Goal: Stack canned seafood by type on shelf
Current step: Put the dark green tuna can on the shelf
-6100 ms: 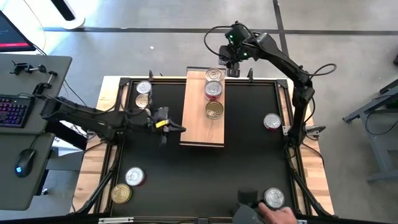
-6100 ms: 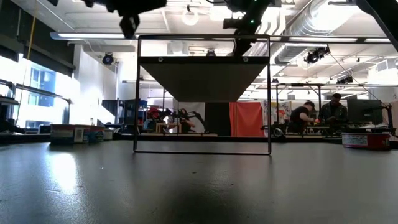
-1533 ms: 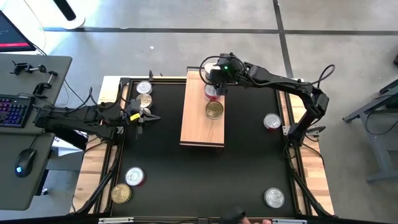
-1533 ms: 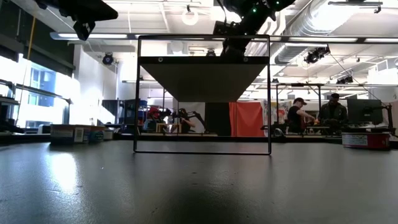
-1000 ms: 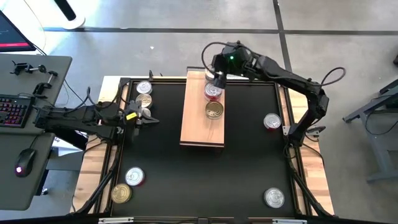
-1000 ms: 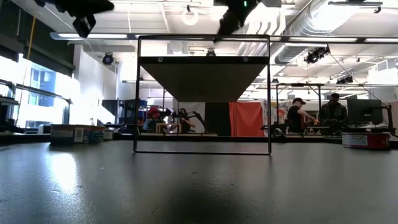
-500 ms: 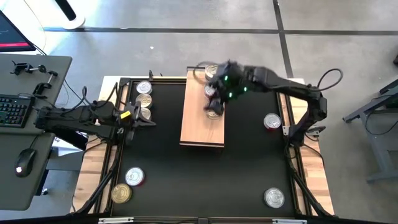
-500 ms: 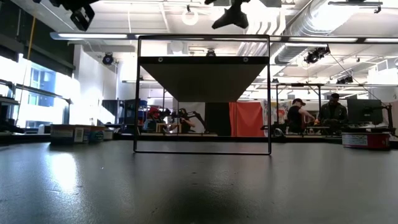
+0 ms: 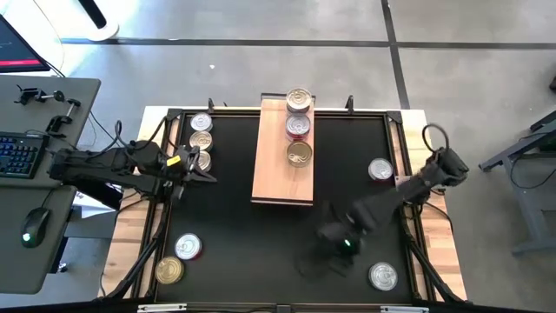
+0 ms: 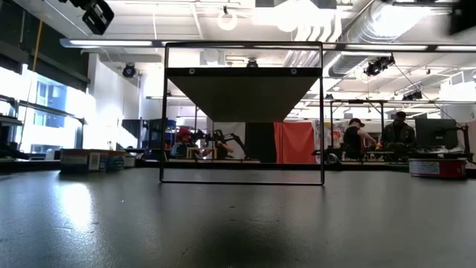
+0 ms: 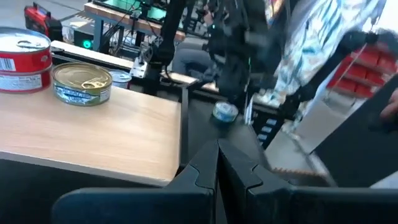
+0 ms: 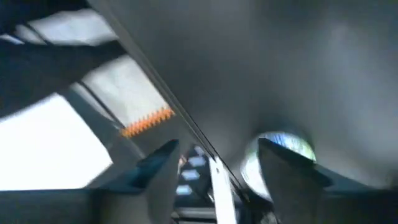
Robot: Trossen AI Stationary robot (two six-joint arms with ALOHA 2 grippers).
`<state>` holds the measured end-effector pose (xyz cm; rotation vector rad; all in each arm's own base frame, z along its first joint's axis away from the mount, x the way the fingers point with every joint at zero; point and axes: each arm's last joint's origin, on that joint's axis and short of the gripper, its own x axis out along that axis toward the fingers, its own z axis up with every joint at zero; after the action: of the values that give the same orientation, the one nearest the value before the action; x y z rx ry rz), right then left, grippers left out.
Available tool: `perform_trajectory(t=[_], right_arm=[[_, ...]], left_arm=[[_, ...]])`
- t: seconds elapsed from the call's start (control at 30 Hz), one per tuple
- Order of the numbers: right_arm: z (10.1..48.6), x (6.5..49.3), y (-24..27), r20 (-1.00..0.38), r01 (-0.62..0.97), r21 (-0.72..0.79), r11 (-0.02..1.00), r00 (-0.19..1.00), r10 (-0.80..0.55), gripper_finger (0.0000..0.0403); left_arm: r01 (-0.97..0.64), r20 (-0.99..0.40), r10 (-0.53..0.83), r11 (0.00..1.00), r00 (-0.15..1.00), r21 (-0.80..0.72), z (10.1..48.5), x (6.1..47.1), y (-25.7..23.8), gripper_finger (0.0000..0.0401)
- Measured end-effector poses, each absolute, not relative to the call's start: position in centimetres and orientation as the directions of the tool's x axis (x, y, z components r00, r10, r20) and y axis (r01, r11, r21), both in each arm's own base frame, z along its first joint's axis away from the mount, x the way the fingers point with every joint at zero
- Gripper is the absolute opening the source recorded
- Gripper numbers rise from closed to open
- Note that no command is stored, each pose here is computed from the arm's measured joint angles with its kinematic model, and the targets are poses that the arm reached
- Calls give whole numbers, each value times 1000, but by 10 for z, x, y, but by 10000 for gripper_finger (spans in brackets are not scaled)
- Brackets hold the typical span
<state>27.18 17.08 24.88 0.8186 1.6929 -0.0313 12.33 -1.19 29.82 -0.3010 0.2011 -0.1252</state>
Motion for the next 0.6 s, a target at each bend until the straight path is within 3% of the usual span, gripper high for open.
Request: perform_trajectory(t=[0.23,0.6], right_arm=[[212,219,214,-880,556,239,796,-223,420,23],[173,167,235,-905,490,142,860,-288,314,6]], left_arm=[[164,-129,-215,932,968,-322,299,155,-27,0],[189,-215,-255,939,943,-287,270,238,-118,0]])
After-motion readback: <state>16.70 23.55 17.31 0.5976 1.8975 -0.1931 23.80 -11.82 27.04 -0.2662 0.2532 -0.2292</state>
